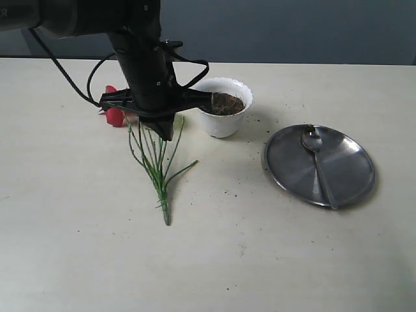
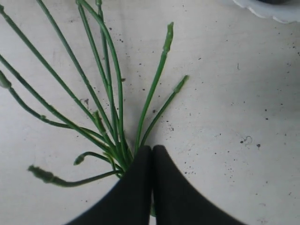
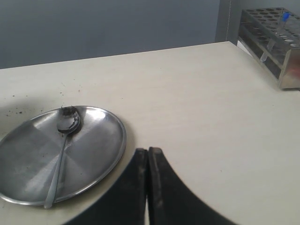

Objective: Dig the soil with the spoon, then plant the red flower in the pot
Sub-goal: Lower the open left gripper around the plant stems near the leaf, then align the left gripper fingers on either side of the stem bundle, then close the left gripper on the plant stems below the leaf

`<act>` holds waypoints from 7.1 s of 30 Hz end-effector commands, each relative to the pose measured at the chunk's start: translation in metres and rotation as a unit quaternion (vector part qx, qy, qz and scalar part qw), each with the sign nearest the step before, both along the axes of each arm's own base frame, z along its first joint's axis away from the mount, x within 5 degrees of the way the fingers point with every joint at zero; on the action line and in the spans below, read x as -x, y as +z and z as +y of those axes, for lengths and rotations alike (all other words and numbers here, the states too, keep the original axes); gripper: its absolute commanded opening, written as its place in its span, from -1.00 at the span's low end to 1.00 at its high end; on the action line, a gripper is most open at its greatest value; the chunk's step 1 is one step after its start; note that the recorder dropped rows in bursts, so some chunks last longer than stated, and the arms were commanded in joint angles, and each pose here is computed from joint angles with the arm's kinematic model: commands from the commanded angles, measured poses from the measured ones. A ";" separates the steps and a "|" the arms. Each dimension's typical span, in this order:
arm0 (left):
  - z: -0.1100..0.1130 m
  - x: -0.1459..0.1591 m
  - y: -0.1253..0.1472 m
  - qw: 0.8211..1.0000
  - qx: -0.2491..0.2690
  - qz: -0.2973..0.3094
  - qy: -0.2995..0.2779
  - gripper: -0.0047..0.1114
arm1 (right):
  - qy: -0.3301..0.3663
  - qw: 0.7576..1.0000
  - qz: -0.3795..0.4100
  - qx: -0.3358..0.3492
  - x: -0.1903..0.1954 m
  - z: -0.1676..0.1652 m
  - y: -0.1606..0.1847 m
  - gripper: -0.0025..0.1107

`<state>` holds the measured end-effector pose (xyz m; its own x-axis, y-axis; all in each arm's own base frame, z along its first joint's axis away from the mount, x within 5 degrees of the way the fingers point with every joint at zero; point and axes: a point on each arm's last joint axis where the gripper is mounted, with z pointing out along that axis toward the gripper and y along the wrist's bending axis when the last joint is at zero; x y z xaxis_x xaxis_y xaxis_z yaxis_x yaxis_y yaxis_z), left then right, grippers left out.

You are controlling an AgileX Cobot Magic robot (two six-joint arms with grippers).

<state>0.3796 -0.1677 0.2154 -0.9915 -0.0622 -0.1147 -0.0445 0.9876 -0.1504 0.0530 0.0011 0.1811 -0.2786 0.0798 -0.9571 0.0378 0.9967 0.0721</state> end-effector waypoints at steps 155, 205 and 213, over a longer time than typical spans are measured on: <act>0.010 -0.003 0.004 0.989 -0.056 0.012 0.136 0.88 | -0.002 1.000 -0.005 -0.001 0.000 0.000 0.000 -0.97; 0.012 -0.019 -0.046 0.994 -0.093 -0.034 0.042 0.88 | -0.002 1.000 -0.006 -0.001 0.000 0.000 0.000 -0.97; 0.015 -0.017 -0.046 0.993 -0.110 -0.024 0.021 0.88 | -0.002 1.000 -0.006 -0.001 0.000 0.000 0.000 -0.97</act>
